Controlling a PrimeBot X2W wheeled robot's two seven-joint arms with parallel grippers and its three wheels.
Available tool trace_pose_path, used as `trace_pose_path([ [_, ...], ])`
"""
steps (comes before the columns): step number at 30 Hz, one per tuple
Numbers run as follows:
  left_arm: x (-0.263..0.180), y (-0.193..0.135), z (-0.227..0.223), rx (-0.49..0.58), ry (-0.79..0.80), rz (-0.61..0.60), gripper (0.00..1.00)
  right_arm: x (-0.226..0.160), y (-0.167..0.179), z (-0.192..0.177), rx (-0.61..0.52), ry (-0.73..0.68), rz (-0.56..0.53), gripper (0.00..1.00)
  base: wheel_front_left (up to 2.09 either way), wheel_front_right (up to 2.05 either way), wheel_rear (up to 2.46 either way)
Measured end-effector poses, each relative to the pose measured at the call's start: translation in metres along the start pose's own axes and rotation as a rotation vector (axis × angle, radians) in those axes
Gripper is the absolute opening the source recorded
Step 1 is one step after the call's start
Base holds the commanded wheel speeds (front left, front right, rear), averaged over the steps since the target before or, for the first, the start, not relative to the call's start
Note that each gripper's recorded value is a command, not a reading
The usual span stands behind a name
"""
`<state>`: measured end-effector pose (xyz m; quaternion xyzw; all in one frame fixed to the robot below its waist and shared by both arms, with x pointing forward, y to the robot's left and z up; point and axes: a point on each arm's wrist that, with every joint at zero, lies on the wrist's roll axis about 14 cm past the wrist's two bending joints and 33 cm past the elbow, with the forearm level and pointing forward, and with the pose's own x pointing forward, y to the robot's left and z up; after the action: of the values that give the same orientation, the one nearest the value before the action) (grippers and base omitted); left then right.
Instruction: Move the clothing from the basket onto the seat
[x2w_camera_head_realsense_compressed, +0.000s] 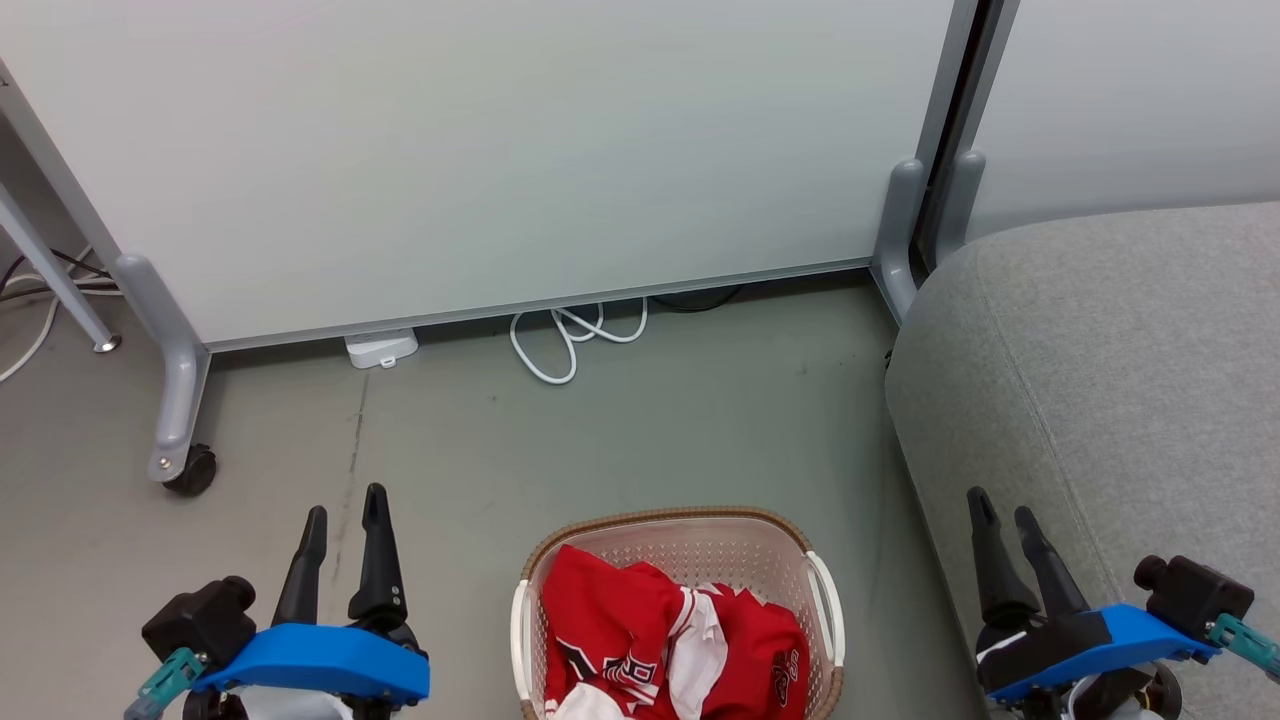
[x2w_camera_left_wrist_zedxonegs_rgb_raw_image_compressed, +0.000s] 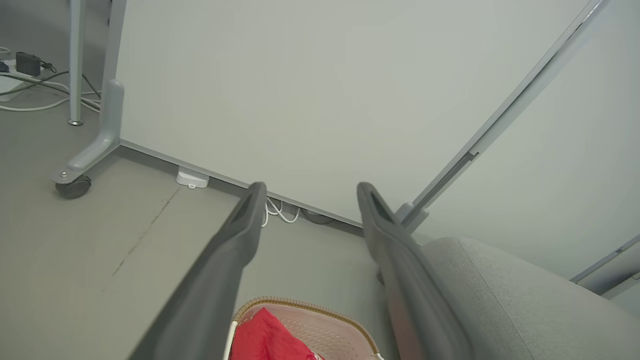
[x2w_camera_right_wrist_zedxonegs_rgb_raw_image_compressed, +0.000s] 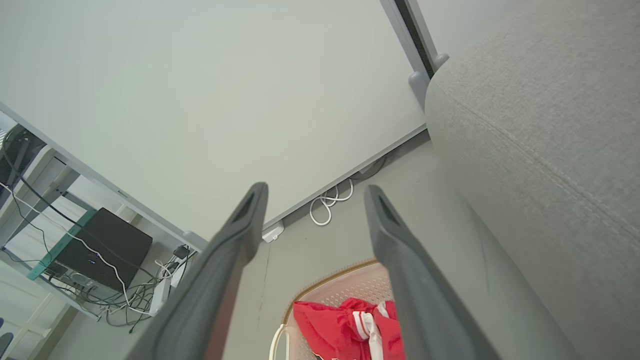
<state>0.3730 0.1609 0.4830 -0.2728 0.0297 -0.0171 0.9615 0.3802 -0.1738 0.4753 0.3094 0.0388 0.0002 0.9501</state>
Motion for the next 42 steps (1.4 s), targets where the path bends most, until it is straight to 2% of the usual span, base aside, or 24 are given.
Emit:
trace_pose_path([
  [15,-0.001,-0.008,-0.006,0.148,0.006,-0.043,1.00,0.000,0.003,-0.001,-0.138,0.001,0.019,1.00,0.00,0.00,0.00],
  [42,-0.003,-0.020,-0.017,0.323,0.012,-0.115,1.00,0.002,0.006,-0.003,-0.336,-0.004,0.051,1.00,0.00,0.00,0.00],
])
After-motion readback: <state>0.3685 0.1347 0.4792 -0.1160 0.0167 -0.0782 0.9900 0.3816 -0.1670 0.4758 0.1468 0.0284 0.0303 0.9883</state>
